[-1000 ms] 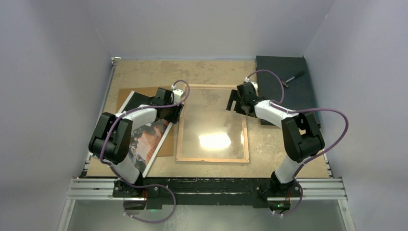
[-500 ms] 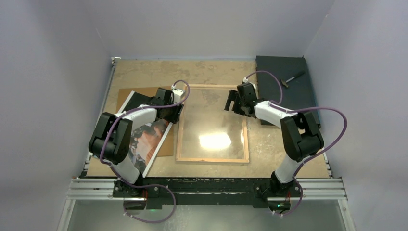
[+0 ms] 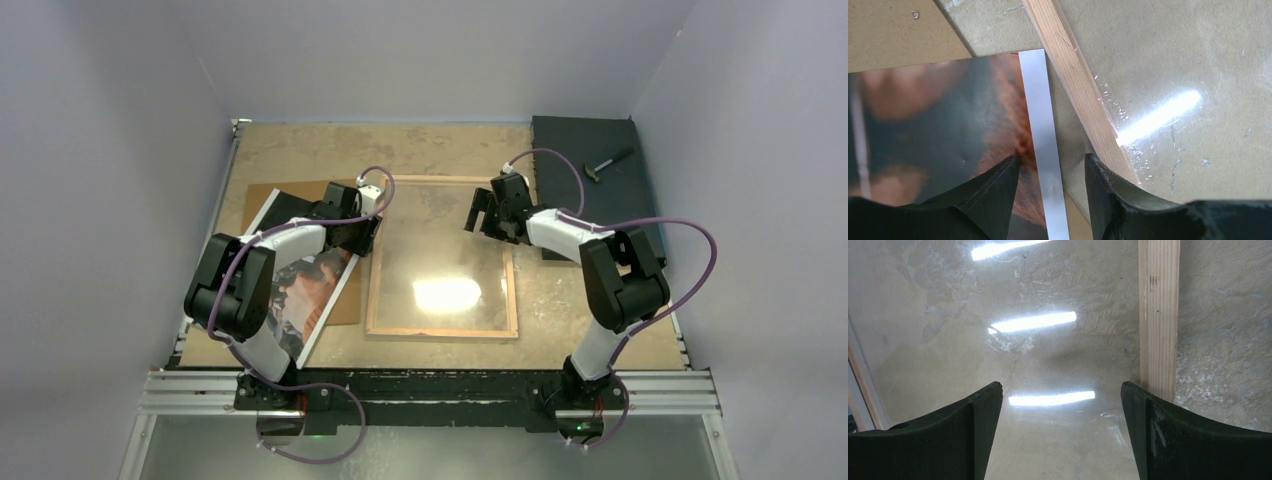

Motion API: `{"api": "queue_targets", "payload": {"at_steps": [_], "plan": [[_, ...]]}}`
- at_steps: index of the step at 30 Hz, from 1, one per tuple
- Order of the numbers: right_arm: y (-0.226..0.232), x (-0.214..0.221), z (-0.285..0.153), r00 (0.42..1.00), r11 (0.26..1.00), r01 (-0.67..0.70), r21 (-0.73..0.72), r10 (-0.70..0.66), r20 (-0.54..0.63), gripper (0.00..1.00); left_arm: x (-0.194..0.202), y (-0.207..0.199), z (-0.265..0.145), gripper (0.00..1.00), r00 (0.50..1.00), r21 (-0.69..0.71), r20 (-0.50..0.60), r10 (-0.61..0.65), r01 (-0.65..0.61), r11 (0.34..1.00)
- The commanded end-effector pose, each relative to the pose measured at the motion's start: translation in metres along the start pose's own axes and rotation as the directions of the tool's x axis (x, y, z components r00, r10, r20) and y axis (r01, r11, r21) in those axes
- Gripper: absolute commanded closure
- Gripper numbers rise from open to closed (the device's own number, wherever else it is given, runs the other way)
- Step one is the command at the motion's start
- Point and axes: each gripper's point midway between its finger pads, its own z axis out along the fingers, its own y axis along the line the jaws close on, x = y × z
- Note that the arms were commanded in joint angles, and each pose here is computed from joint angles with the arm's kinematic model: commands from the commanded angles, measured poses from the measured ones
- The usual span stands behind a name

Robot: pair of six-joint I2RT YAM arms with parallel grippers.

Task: Put the photo into the frame

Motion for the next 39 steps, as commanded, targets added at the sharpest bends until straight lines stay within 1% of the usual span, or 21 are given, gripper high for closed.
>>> {"api": "queue_targets", "payload": {"at_steps": [1,4,8,11,15,20,24,28,31,33,37,39], "plan": [[-0.003,-0.006,-0.005,1.000,0.999,0.008,0.036,-0.008,0.004,0.10,-0.019,0.000,-0.011,0.51,0.998,0.004,0.060,0.008,-0.008,1.000],[-0.013,-0.010,-0.007,0.999,0.996,0.017,0.091,-0.020,0.030,0.09,-0.020,0.001,-0.012,0.51,0.998,0.002,0.060,0.009,-0.010,1.000],[-0.010,-0.010,-0.029,0.998,0.997,0.025,0.070,-0.029,0.051,0.07,-0.025,-0.001,-0.017,0.51,0.998,0.011,0.060,0.005,-0.006,1.000],[-0.011,-0.006,-0.046,0.998,0.998,0.022,0.051,-0.025,0.053,0.08,-0.030,0.000,-0.024,0.51,0.997,0.010,0.074,0.010,-0.011,1.000],[-0.015,0.017,-0.056,0.999,0.999,0.032,0.036,-0.032,0.010,0.16,-0.029,0.003,-0.029,0.51,0.998,0.004,0.066,0.017,-0.017,1.000],[-0.015,0.059,-0.064,0.996,0.996,0.075,0.056,-0.072,-0.055,0.26,-0.028,0.003,-0.035,0.51,0.999,0.022,0.045,0.019,-0.020,1.000],[-0.025,0.089,-0.066,0.992,0.996,0.061,0.066,-0.054,-0.113,0.30,-0.025,0.001,-0.040,0.50,0.999,0.039,0.033,0.038,-0.039,0.998],[-0.035,0.103,-0.065,0.990,0.995,0.052,0.081,-0.041,-0.138,0.31,-0.018,0.001,-0.041,0.50,0.998,0.044,0.009,0.066,-0.066,0.997],[-0.031,0.097,-0.067,0.991,0.996,0.050,0.074,-0.041,-0.125,0.30,-0.015,0.003,-0.042,0.50,0.997,0.041,0.001,0.075,-0.075,0.996],[-0.020,0.084,-0.072,0.995,0.998,0.046,0.048,-0.041,-0.096,0.29,-0.016,0.005,-0.044,0.50,0.997,0.042,-0.002,0.071,-0.071,0.997],[0.011,0.056,-0.085,0.998,0.999,0.039,-0.035,-0.040,-0.044,0.27,-0.032,0.015,-0.056,0.50,0.999,0.039,0.013,0.052,-0.052,0.998],[0.035,0.048,-0.090,0.998,0.995,0.052,-0.086,-0.055,-0.026,0.25,-0.040,0.026,-0.064,0.49,0.999,0.029,0.018,0.034,-0.034,0.999]]}}
